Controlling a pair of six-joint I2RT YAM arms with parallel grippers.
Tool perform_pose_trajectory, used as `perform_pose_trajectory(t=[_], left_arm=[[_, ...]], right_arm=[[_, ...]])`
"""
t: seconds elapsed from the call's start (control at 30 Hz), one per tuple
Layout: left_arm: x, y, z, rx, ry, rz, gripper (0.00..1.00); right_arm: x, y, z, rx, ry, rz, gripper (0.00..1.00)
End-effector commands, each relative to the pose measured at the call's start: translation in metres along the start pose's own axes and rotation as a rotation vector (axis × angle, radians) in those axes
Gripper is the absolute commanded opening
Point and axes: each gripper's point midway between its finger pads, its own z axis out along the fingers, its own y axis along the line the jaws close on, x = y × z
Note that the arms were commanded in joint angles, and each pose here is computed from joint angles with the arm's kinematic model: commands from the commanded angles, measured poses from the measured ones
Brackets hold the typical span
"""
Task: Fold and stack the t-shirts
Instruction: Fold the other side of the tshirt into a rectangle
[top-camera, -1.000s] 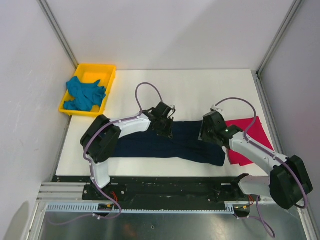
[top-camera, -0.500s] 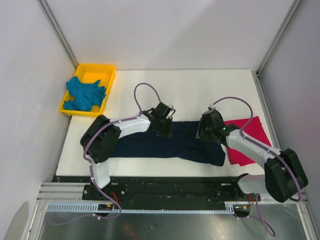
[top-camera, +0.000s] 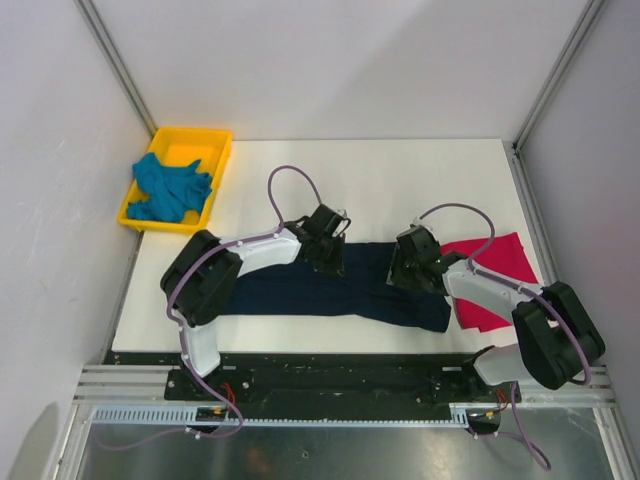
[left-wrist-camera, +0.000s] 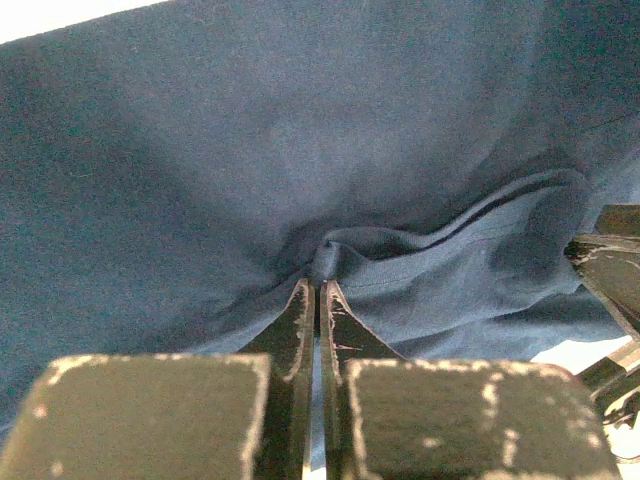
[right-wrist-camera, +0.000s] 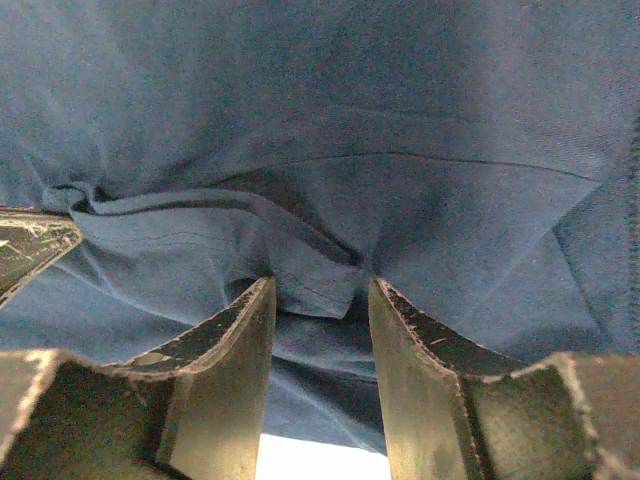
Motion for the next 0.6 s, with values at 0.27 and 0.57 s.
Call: perform_pose_trajectory(t=[0.27, 0.57], left_arm=[[-0.004, -0.007, -0.006, 0.024, -0.031, 0.003, 0.0], [-0.007, -0.007, -0.009, 0.02, -0.045, 0.009, 0.0]], right_arm=[[-0.012, 0.008, -0.008, -0.025, -0.056, 0.057, 0.15], [-0.033, -0.003, -0.049, 0.056, -0.143, -0.006, 0.06]])
